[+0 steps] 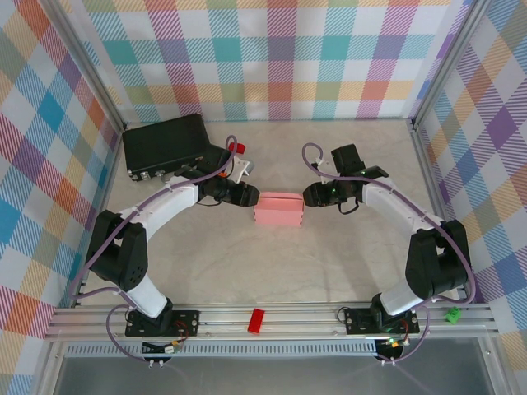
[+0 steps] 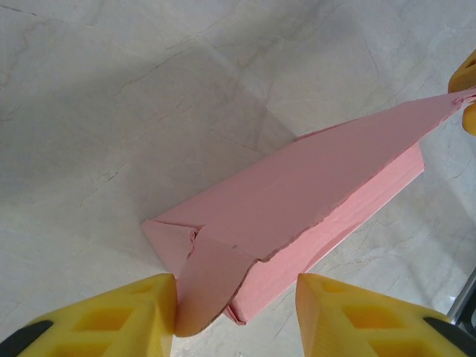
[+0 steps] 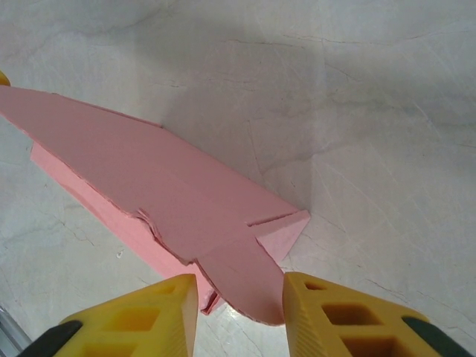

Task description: Fold the paper box

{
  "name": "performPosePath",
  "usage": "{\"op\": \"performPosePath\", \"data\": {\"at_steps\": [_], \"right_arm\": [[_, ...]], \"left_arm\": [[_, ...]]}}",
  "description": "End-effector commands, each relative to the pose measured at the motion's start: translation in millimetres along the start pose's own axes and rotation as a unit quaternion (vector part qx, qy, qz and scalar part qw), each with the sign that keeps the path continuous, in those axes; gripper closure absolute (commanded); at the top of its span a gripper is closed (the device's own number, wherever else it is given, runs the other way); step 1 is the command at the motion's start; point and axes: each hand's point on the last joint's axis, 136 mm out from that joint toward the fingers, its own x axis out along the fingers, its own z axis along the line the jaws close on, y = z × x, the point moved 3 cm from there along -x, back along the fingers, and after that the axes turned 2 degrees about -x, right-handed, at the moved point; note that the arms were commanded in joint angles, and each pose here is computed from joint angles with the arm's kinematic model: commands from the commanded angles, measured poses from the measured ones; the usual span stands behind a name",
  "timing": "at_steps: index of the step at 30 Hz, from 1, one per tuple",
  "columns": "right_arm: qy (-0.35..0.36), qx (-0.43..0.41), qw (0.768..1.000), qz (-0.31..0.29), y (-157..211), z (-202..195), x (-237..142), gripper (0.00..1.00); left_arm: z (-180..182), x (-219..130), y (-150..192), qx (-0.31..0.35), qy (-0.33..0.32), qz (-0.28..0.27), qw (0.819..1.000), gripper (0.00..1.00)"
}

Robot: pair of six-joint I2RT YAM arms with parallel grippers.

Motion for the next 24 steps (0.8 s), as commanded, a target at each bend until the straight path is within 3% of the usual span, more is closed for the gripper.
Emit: {"op": "performPosePath", "data": {"at_steps": [1,10,24], "right_arm": [[-0.003,0.003,1.000,0.008,4.5,0.8,4.7,0.67],[-0.008,0.004,1.000,0.009,4.4,3.9,5.1,0.73],[-0.011,0.005,1.000,0.012,5.1,7.2,8.5,0.76]], "left_arm": [[-1.6,1.7,5.9,0.004,0.001,0.007,1.000,0.57],[-3.5,3.4,8.0,0.001,0.006,0.010,1.000,0.66],[-6.3,7.6,11.6,-0.005,0.013,0.017,1.000,0.75]]}}
